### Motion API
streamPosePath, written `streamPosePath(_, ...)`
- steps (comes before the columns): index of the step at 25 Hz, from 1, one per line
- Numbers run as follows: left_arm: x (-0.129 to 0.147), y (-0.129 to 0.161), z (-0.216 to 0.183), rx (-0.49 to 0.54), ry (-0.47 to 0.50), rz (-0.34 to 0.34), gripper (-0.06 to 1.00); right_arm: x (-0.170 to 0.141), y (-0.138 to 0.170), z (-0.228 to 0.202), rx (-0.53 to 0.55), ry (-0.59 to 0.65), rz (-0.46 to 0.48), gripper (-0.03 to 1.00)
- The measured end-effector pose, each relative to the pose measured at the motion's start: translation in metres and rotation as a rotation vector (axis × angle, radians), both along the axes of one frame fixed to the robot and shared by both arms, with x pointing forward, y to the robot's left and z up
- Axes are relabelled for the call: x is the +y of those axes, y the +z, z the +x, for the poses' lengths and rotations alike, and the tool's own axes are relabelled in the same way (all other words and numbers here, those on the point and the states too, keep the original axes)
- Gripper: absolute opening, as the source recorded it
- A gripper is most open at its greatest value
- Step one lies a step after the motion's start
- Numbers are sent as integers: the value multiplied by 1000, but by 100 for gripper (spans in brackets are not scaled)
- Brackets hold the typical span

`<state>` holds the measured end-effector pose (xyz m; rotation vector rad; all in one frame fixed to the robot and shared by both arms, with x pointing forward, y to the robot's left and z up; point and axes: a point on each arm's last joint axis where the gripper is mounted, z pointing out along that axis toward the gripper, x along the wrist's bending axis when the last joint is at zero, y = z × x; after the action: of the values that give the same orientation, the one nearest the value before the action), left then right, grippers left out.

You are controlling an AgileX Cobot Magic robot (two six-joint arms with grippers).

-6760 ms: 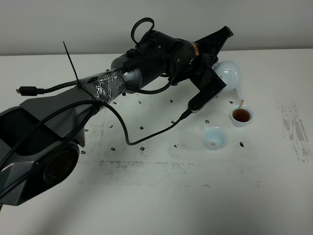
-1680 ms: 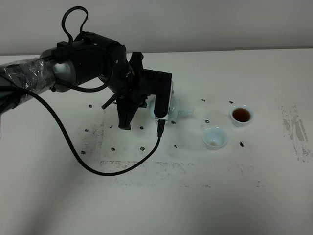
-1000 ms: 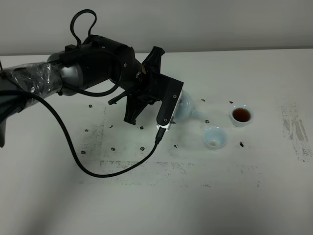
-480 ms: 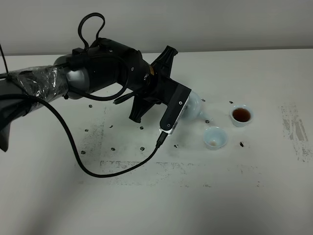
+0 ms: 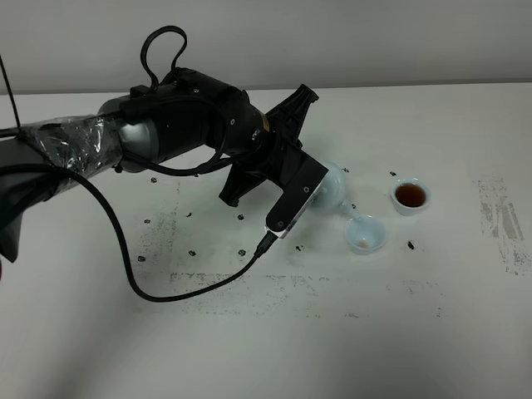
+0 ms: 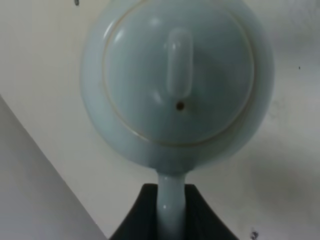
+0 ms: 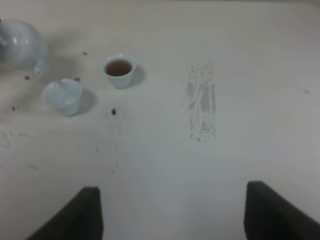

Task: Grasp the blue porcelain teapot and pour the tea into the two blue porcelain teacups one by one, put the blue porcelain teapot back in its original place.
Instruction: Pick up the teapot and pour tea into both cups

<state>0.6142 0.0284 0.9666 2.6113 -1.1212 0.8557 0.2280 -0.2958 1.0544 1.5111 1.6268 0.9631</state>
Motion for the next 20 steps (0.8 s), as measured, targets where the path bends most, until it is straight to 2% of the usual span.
streamPosePath(7,1,0,2,-59,-30,38,6,0,0,0,0,0,0,57)
streamPosePath(20,-3,4,6,-129,-43,19,6,0,0,0,0,0,0,57)
